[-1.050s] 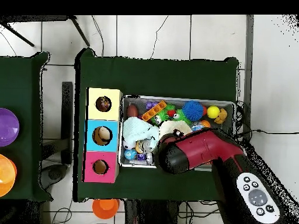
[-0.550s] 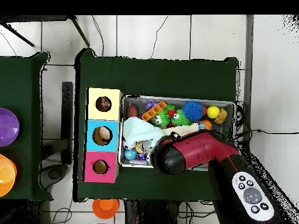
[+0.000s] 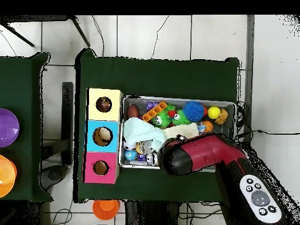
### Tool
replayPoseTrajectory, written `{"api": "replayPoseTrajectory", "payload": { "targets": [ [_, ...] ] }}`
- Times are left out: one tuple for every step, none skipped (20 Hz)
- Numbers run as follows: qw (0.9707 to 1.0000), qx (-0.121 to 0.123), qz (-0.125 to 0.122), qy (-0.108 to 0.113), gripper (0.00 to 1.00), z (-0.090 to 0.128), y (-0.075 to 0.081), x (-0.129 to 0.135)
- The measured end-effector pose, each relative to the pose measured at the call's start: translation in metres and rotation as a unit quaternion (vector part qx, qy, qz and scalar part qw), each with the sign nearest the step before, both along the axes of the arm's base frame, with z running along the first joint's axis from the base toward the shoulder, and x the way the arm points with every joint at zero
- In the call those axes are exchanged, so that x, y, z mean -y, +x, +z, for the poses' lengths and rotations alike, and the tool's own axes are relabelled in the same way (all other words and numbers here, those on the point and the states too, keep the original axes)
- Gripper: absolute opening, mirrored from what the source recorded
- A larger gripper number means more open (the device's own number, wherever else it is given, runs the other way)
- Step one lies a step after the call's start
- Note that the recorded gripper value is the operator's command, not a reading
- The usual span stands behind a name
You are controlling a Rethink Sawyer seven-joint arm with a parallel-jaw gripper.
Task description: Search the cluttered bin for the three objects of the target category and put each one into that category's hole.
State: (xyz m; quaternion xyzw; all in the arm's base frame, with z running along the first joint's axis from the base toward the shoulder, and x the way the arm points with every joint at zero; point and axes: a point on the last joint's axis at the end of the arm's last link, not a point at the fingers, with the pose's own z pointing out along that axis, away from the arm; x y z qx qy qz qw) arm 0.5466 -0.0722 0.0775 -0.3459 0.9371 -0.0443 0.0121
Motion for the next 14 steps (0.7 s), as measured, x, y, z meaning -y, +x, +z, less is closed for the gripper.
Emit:
{"api": "replayPoseTrajectory", "payload": {
  "targets": [
    [1.0000, -0.002, -0.007, 0.002, 1.00, -0.002, -0.002, 0.007],
    [0.9999, -0.002, -0.012, 0.002, 1.00, -0.003, -0.003, 0.012],
    [0.9998, -0.003, -0.020, 0.003, 1.00, -0.004, -0.004, 0.021],
    [0.9996, -0.003, -0.026, 0.004, 1.00, -0.005, -0.005, 0.028],
    [0.9994, -0.003, -0.035, 0.004, 1.00, -0.006, -0.006, 0.036],
    [0.9991, -0.003, -0.043, 0.005, 1.00, -0.007, -0.007, 0.045],
    [0.9986, -0.004, -0.052, 0.006, 1.00, -0.008, -0.009, 0.054],
    [0.9976, -0.004, -0.068, 0.008, 1.00, -0.011, -0.012, 0.071],
    [0.9970, -0.004, -0.077, 0.009, 1.00, -0.012, -0.014, 0.080],
    [0.9963, -0.004, -0.085, 0.011, 1.00, -0.014, -0.016, 0.088],
    [0.9955, -0.004, -0.094, 0.012, 1.00, -0.015, -0.018, 0.097],
    [0.9947, -0.004, -0.102, 0.013, 1.00, -0.017, -0.020, 0.106],
    [0.9946, -0.004, -0.103, 0.013, 1.00, -0.018, -0.021, 0.107],
    [0.9939, -0.004, -0.109, 0.014, 1.00, -0.019, -0.022, 0.114]
  ]
}}
